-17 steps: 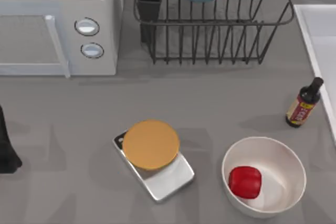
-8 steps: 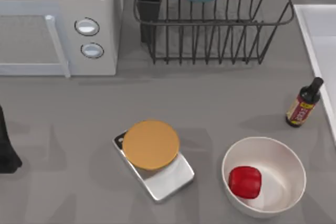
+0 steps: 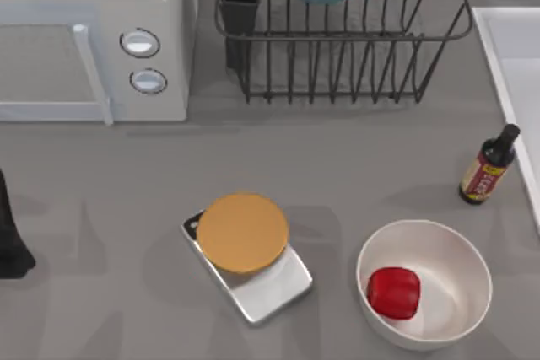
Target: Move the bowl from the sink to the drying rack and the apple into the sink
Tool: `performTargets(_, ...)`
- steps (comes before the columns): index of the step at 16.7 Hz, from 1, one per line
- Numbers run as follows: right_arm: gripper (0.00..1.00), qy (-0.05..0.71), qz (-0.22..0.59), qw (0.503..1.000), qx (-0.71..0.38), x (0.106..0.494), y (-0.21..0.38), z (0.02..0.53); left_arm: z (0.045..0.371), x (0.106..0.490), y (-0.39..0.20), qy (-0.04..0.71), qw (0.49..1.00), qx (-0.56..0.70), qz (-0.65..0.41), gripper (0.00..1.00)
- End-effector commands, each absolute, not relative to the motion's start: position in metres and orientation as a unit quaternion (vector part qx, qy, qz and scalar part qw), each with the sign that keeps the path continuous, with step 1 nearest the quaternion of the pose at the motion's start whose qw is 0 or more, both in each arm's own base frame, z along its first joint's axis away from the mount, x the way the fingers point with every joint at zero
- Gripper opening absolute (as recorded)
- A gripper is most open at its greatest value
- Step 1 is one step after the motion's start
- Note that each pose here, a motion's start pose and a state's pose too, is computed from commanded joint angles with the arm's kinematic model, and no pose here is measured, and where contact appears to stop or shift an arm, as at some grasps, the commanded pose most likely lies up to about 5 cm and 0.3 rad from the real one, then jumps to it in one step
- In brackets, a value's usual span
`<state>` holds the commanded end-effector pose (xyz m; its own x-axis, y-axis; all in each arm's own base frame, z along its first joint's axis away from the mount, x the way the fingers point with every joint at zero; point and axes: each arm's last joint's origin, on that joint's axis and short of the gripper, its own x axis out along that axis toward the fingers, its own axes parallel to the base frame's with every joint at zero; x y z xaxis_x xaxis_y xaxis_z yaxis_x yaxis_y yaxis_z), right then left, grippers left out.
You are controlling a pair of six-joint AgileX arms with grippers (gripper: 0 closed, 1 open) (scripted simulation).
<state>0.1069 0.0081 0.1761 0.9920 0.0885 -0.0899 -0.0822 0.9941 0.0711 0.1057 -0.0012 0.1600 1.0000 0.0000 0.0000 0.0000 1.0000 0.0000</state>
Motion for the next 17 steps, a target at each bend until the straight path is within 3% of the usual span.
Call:
performTargets(4,1.0,0.165,0.103,0.977,0.086,0.117,0.028,0.207,0.16,0.106,-0.001,0.0,1.0,0.0,0.0,1.0)
performTargets(8,1.0,0.333,0.133,0.927,0.114,0.143,0.063,0.236,0.16,0.106,-0.001,0.0,1.0,0.0,0.0,1.0)
performTargets(13,1.0,0.544,0.102,0.829,0.085,0.19,0.13,0.239,0.16,0.106,-0.001,0.0,1.0,0.0,0.0,1.0)
performTargets(17,1.0,0.655,0.044,0.753,0.035,0.217,0.182,0.217,0.16,0.106,-0.001,0.0,1.0,0.0,0.0,1.0)
